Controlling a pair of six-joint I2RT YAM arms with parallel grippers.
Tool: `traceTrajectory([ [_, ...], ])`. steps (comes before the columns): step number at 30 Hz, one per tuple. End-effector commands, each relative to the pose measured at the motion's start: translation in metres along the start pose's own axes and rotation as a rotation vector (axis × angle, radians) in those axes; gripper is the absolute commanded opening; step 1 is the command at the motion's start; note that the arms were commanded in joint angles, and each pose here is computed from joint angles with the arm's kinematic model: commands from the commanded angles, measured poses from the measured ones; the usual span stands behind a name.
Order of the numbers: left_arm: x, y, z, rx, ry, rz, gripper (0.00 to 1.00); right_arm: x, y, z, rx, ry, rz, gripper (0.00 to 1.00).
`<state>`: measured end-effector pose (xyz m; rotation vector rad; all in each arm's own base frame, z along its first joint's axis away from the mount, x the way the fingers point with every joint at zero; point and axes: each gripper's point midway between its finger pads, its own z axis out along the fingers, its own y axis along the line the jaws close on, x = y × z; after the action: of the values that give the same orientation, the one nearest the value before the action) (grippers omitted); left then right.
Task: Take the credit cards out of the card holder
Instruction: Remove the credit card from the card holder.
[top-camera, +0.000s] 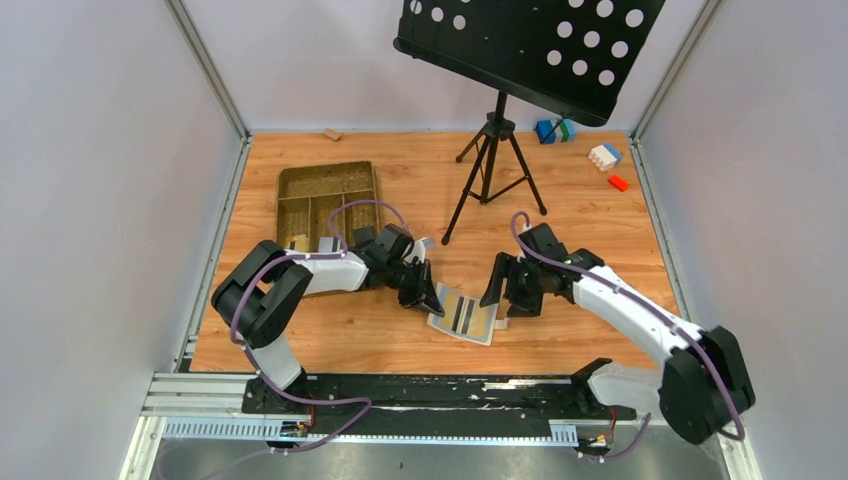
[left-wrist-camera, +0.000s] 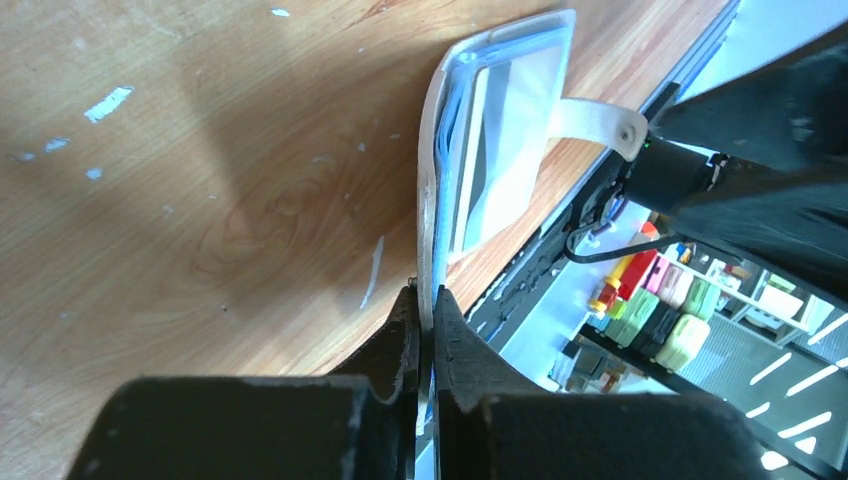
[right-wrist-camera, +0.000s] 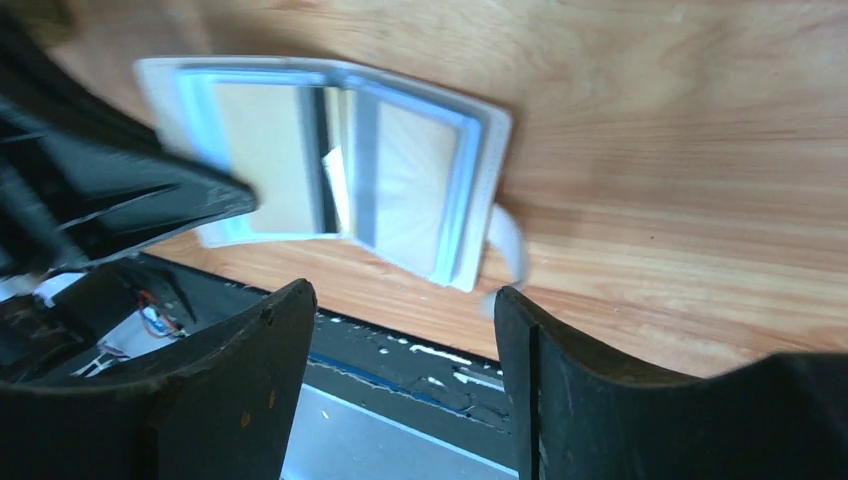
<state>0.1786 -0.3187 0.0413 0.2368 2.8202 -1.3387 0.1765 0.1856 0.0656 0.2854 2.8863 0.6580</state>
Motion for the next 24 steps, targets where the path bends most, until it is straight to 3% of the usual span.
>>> traceTrajectory([
  [1,-0.014,-0.039,-0.015,0.086,-0.057,0.033,0.02,-0.017,0.023,-0.046,-0.072,-0.137,-0.065,0.66],
  [8,-0.022,-0.075,-0.033,0.16,-0.089,0.01,0.02,-0.01,0.081,-0.061,-0.419,-0.122,-0.155,0.54],
  [13,-0.022,-0.102,-0.048,0.257,-0.138,-0.016,0.01,-0.007,0.092,-0.058,-0.504,-0.1,-0.13,0.49],
  [24,-0.023,-0.128,-0.072,0.339,-0.216,-0.042,0.0,-0.018,0.089,-0.076,-0.603,-0.147,-0.134,0.49],
])
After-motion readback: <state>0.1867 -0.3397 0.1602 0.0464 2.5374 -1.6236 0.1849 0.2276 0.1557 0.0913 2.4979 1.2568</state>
